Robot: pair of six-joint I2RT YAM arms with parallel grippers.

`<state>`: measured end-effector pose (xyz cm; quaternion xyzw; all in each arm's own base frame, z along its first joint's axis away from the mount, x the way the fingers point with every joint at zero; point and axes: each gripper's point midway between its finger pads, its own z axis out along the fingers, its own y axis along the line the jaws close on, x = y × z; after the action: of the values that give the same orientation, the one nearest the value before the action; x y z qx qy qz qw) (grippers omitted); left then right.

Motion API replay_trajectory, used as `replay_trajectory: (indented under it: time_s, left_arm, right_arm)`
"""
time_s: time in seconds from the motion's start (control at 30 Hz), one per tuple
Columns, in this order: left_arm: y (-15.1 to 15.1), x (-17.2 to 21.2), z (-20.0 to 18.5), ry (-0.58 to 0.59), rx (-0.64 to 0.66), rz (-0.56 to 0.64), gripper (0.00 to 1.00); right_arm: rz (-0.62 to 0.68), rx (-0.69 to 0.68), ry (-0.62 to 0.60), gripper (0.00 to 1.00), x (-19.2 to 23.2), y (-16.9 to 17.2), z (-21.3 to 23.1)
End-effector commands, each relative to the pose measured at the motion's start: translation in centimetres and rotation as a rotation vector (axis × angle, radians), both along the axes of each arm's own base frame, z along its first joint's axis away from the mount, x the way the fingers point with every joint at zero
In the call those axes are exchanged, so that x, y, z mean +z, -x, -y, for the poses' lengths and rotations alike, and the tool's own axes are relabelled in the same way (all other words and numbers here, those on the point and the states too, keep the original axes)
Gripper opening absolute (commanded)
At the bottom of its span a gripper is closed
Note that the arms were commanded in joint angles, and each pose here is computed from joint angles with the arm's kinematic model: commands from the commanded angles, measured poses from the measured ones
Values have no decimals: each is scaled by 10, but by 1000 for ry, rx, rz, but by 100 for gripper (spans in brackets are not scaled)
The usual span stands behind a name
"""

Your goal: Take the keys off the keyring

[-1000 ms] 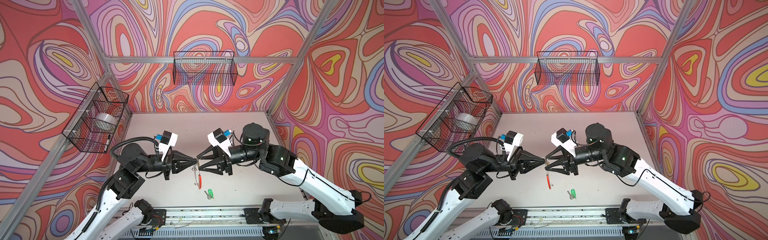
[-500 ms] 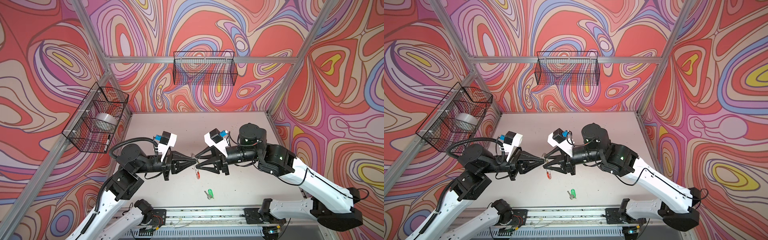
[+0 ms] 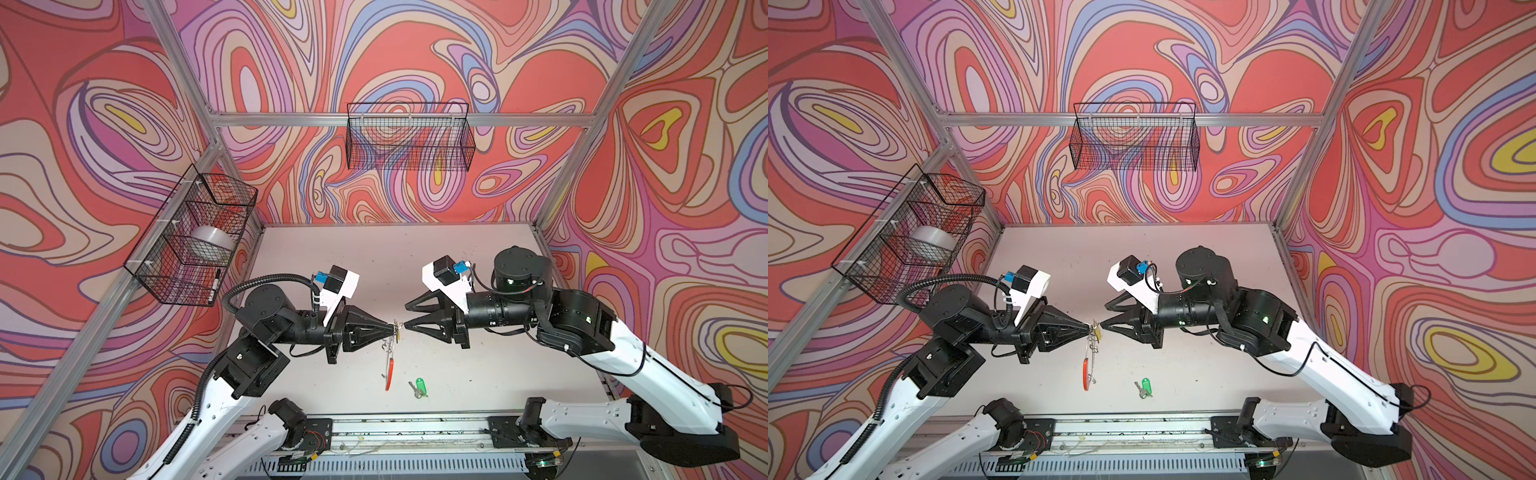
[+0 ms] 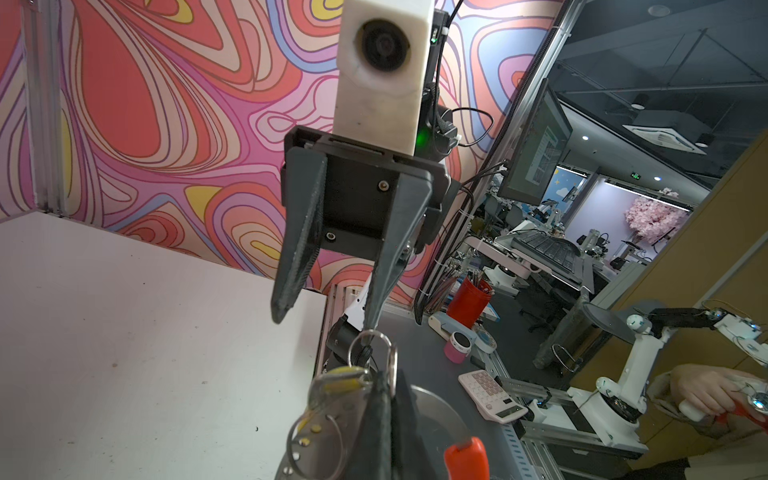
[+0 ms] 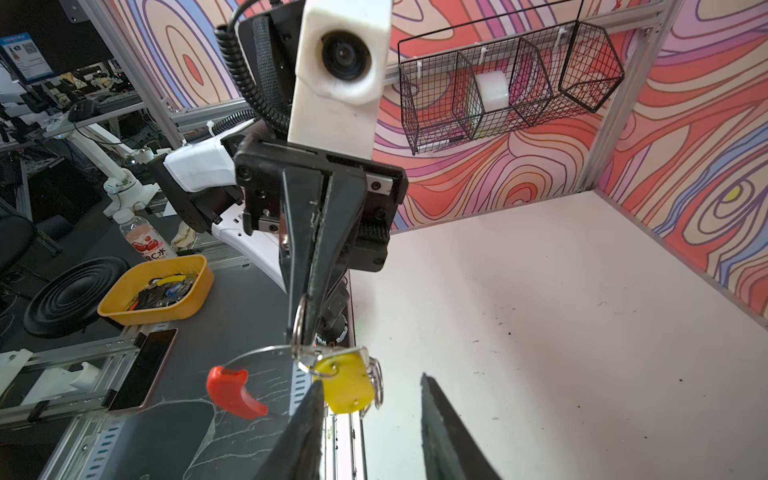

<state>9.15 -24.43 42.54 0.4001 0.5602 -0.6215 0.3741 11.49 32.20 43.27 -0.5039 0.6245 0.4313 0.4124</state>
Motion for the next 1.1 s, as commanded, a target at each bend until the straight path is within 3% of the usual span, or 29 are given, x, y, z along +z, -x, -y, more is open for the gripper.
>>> replay_trajectory:
  time_s: [0.0,0.27,0.5,0.8,1.07]
  left_arm:
    - [11,9,0,12,-75,36,0]
    - [9,16,0,48,-109,11,0]
    - [10,17,0,50,-114,-1,0]
    - [10,15,0,50,-117,-9,0]
    - [8,15,0,55,-102,-13,0]
  right_arm:
    - [43,32,9,39,6,7,2]
    - [3,180,13,35,5,35,-3]
    - [10,187,31,26,0,35,-10]
    - [48,158,-7,33,15,33,-6]
    - [40,161,0,16,13,34,-5]
